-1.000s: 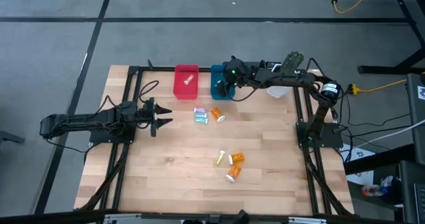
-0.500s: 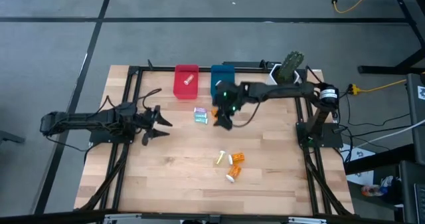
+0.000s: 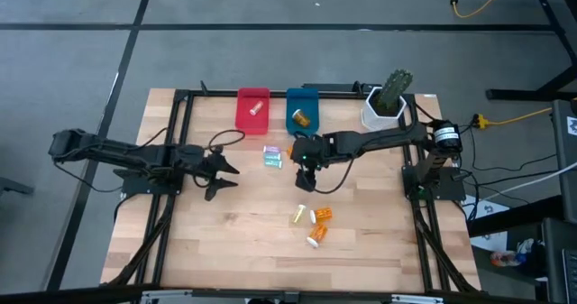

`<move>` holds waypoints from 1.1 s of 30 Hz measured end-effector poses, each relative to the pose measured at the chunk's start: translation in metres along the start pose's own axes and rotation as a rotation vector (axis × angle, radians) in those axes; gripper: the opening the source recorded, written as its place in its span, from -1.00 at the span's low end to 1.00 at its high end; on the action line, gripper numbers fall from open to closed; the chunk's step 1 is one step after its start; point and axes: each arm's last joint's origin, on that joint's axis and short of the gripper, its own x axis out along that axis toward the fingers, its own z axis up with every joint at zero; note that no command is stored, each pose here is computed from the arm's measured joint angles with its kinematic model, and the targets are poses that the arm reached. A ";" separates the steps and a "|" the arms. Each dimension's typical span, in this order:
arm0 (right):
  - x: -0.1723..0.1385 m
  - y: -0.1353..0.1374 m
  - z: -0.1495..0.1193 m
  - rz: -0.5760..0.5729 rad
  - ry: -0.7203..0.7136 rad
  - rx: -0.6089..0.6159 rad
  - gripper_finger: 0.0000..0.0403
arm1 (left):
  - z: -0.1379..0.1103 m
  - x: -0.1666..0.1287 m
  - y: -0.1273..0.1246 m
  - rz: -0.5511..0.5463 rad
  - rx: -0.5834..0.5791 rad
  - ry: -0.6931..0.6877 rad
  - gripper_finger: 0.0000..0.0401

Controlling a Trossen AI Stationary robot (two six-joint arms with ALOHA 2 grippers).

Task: Pick and place medicine bottles into bin by pill shape (circle, oval)
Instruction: Put the orange capsule bottle into the blue bin

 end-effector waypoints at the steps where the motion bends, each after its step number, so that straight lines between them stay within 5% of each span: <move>1: 0.000 -0.002 0.000 -0.015 -0.001 0.009 0.35 | 0.003 0.003 -0.001 0.020 -0.007 0.014 0.03; 17: 0.028 -0.021 0.003 -0.063 0.014 0.053 0.35 | 0.040 0.054 -0.008 0.249 0.077 0.170 0.03; 24: 0.039 -0.025 0.003 -0.218 -0.022 0.051 0.35 | 0.040 0.061 -0.004 0.382 0.096 0.180 0.03; 33: 0.057 -0.029 -0.001 -0.206 0.022 0.081 0.35 | 0.040 0.061 -0.004 0.397 0.101 0.174 0.03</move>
